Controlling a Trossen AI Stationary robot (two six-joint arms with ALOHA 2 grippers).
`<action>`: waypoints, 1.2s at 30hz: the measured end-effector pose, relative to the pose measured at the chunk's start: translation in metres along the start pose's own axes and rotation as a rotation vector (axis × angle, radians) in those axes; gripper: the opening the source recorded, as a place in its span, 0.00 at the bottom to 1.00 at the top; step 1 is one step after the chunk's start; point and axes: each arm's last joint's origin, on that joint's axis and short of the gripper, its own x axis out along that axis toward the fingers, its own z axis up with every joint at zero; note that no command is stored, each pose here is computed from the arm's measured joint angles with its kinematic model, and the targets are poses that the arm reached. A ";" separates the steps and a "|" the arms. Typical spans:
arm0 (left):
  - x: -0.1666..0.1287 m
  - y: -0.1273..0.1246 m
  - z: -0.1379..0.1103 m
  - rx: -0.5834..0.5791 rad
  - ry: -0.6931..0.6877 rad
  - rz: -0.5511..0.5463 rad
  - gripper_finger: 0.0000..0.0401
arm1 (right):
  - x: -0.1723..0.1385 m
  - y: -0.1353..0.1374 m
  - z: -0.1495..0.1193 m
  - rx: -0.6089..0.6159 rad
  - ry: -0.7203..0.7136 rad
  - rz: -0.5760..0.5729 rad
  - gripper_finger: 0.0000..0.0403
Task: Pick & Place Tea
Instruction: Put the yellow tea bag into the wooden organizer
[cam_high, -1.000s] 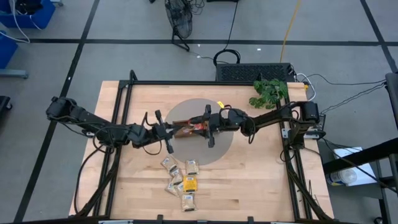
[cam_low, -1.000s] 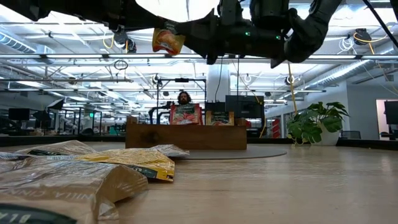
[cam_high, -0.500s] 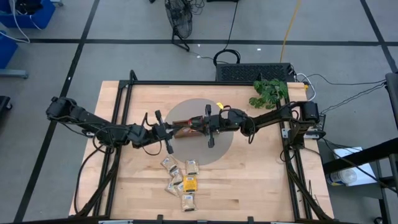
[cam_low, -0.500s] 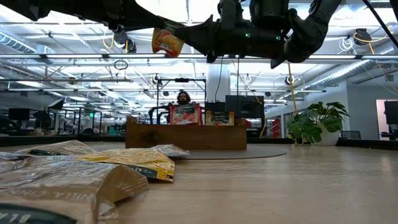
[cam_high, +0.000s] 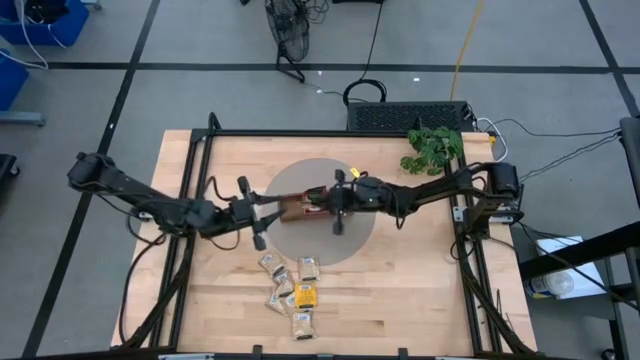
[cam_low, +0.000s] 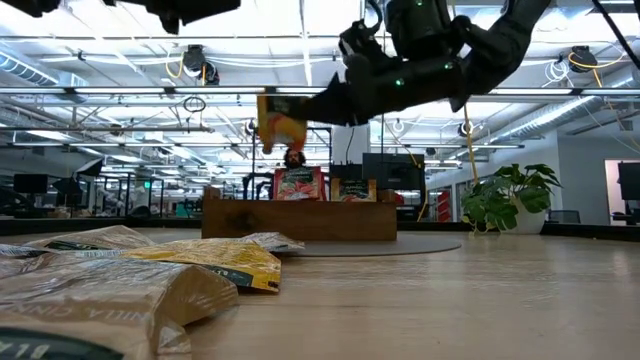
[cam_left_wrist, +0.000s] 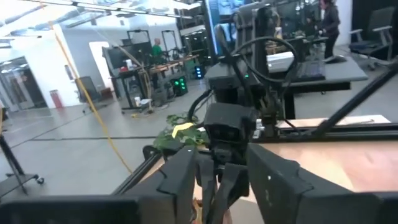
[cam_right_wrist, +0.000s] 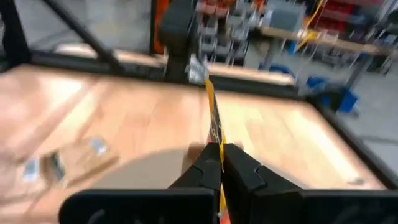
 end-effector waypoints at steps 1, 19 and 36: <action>-0.002 0.001 0.001 0.003 0.003 -0.005 0.39 | -0.002 0.000 0.000 -0.003 0.037 -0.010 0.00; -0.011 0.005 -0.003 0.059 0.093 0.011 0.41 | -0.078 -0.012 -0.049 0.103 0.183 -0.157 0.00; -0.008 0.009 -0.004 0.014 0.102 0.034 0.41 | -0.057 -0.020 -0.077 0.109 0.207 -0.194 0.00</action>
